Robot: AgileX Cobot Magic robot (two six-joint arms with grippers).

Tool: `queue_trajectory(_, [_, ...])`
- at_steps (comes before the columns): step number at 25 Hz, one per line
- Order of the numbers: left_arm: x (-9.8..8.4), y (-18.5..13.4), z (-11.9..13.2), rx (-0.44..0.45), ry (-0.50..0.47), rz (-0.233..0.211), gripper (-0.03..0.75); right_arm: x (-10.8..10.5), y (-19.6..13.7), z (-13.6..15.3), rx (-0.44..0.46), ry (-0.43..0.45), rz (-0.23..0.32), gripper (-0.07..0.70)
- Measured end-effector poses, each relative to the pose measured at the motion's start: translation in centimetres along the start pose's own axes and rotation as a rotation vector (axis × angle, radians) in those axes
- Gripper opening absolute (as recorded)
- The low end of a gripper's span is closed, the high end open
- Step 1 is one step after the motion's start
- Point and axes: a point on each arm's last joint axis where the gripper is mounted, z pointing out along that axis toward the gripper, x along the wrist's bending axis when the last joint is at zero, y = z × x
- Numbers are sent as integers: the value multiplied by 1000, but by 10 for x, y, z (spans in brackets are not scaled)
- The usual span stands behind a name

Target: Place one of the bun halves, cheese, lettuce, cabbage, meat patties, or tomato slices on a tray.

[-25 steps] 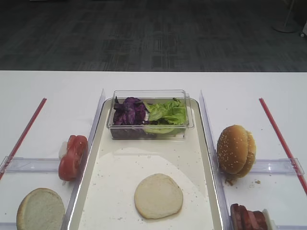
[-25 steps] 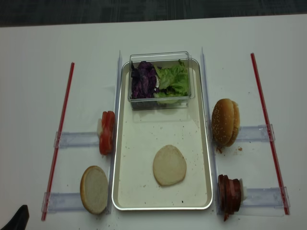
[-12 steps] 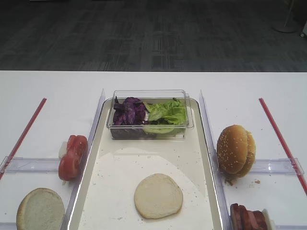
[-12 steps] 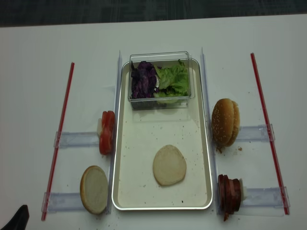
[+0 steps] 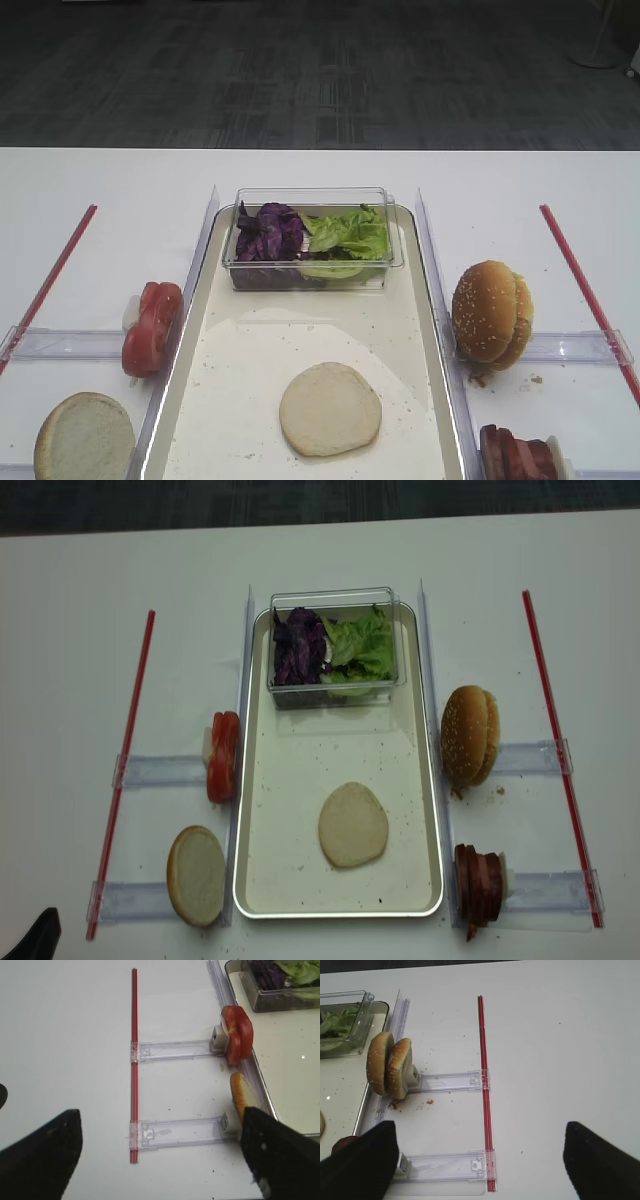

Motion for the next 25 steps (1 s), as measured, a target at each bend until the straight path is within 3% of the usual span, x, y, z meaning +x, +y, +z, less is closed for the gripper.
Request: queue_trajectory(25, [0, 0, 0, 0, 0, -4, 596, 0, 0, 0, 0, 0, 0, 678])
